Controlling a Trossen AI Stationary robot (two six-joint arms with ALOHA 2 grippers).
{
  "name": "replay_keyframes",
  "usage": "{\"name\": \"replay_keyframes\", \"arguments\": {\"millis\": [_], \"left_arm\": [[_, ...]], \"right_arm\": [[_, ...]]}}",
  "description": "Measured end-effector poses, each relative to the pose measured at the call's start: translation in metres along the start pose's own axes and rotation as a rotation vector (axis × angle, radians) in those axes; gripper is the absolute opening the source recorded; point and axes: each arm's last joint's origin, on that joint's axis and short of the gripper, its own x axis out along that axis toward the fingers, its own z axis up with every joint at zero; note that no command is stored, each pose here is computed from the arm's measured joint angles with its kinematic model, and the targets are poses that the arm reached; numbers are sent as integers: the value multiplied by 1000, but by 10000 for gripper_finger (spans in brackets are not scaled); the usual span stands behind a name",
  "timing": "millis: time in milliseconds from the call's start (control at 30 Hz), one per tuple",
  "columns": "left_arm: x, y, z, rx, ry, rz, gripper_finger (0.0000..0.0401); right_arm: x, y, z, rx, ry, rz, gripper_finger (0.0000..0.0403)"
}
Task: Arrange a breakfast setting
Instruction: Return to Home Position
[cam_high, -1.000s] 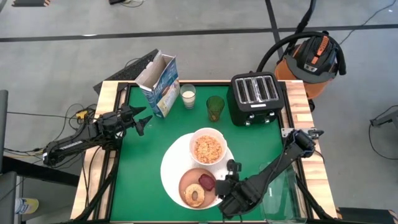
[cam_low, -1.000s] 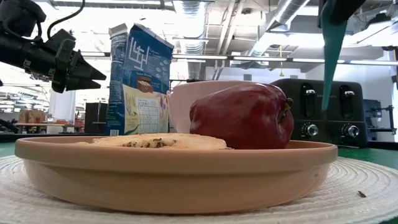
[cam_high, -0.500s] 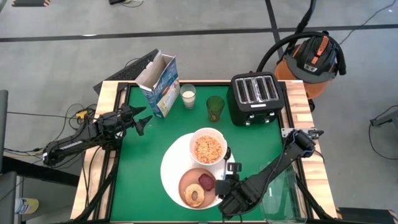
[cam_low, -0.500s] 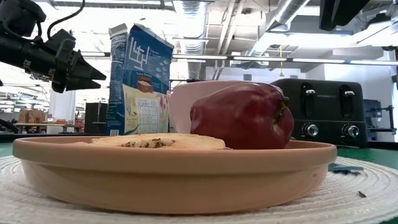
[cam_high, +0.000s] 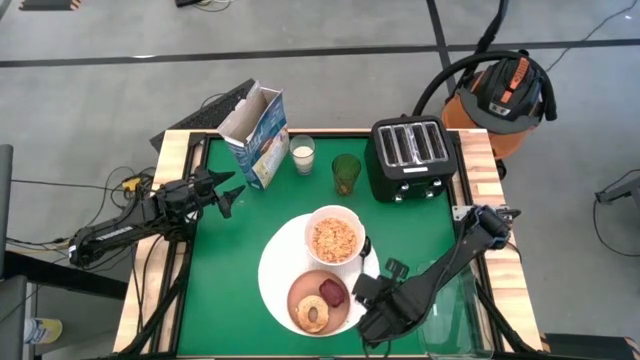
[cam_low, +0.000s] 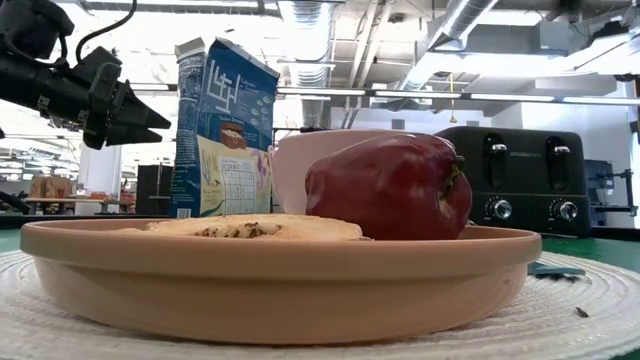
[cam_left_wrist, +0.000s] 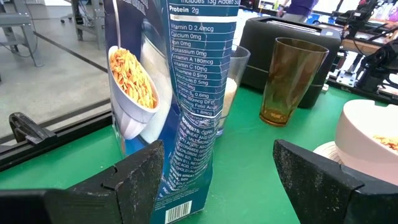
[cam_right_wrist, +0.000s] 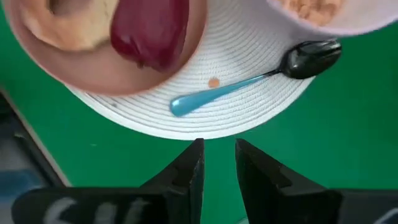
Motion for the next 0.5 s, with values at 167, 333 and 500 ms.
{"name": "replay_keyframes", "arguments": {"millis": [167, 333, 500], "left_arm": [[0, 0, 0, 0, 0, 0, 288], [0, 0, 0, 0, 0, 0, 288], [0, 0, 0, 0, 0, 0, 288]], "right_arm": [[-55, -23, 13, -55, -206, 141, 113], [-109, -60, 20, -220, -456, 233, 113], [-150, -110, 23, -325, -606, 240, 113]]}}
